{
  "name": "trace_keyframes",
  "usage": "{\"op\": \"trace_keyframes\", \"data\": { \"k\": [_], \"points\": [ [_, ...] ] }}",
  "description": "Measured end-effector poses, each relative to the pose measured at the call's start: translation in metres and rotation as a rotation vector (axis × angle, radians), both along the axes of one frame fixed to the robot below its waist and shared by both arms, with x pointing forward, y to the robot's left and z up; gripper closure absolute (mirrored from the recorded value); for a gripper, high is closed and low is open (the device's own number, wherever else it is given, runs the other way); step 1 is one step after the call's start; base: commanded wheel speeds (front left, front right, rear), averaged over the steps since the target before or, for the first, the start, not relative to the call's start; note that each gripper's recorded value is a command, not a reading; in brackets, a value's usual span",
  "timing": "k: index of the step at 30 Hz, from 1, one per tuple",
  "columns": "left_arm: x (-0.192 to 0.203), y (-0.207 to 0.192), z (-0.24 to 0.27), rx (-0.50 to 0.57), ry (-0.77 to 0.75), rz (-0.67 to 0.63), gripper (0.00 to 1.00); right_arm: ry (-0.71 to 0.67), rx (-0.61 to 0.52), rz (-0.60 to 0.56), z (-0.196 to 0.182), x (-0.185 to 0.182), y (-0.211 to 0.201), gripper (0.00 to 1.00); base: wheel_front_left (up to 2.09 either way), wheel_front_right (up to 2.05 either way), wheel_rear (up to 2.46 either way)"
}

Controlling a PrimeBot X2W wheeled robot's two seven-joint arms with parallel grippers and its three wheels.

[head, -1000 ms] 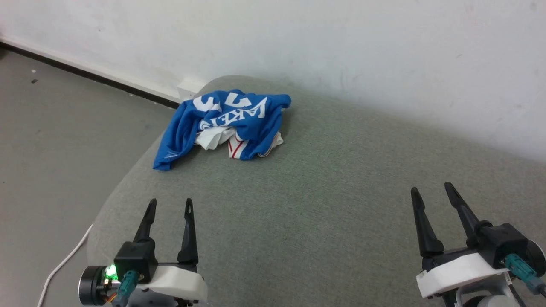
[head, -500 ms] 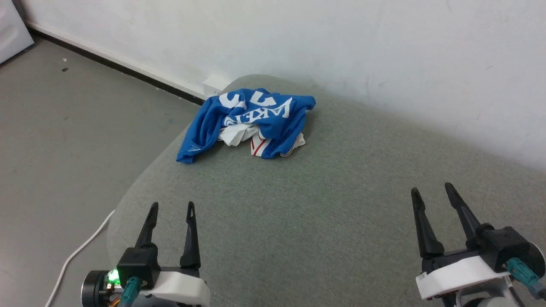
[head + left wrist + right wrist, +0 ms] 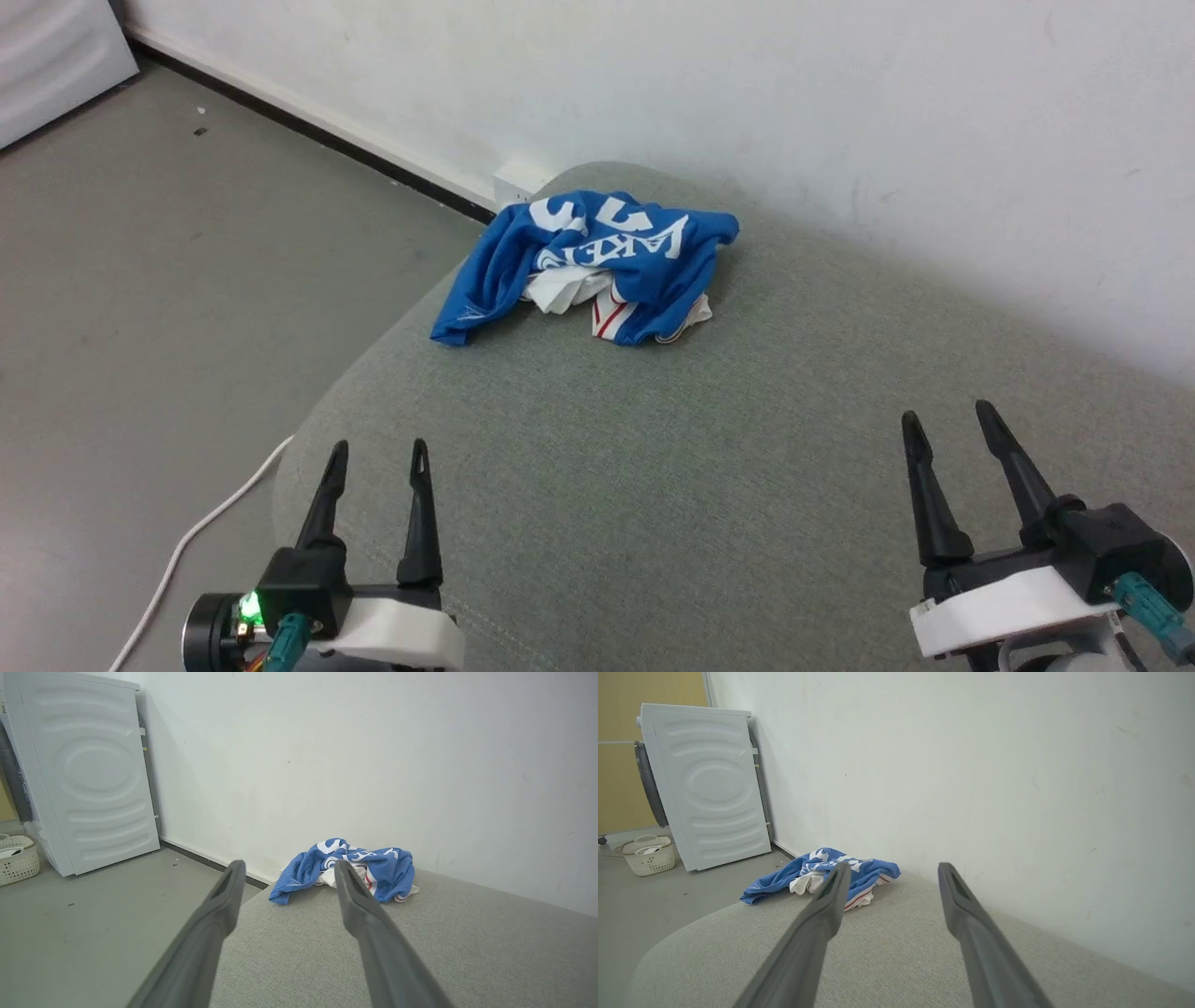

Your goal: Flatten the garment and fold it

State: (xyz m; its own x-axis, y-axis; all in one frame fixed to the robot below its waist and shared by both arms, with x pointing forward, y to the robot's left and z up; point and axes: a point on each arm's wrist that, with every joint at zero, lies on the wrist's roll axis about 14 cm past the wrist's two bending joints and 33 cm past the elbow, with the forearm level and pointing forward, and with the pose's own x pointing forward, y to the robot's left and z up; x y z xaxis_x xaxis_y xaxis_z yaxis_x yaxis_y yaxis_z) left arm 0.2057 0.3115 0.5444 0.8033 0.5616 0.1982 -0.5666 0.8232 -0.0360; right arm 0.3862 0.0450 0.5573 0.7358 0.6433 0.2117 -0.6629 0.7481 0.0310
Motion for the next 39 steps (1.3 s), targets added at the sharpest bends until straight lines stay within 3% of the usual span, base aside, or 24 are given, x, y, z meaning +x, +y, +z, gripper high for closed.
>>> {"op": "trace_keyframes", "data": {
  "k": [11,25,35,39],
  "points": [
    [-0.008,0.001,0.000,0.004,-0.009,0.026,0.00,-0.001,0.015,0.039,-0.002,-0.001,0.013,0.00,0.00,0.00,0.00],
    [0.007,-0.002,-0.003,-0.024,-0.003,-0.021,0.00,0.005,0.002,0.003,-0.009,0.004,0.001,0.00,0.00,0.00,0.00],
    [0.099,0.027,0.002,-0.002,0.137,-0.187,0.00,-0.020,-0.008,-0.060,-0.015,0.024,-0.019,0.00,0.00,0.00,0.00],
    [0.147,0.039,-0.001,0.030,0.291,-0.240,0.00,-0.029,0.001,-0.101,-0.016,0.038,-0.035,0.00,0.00,0.00,0.00]
  ]
}}
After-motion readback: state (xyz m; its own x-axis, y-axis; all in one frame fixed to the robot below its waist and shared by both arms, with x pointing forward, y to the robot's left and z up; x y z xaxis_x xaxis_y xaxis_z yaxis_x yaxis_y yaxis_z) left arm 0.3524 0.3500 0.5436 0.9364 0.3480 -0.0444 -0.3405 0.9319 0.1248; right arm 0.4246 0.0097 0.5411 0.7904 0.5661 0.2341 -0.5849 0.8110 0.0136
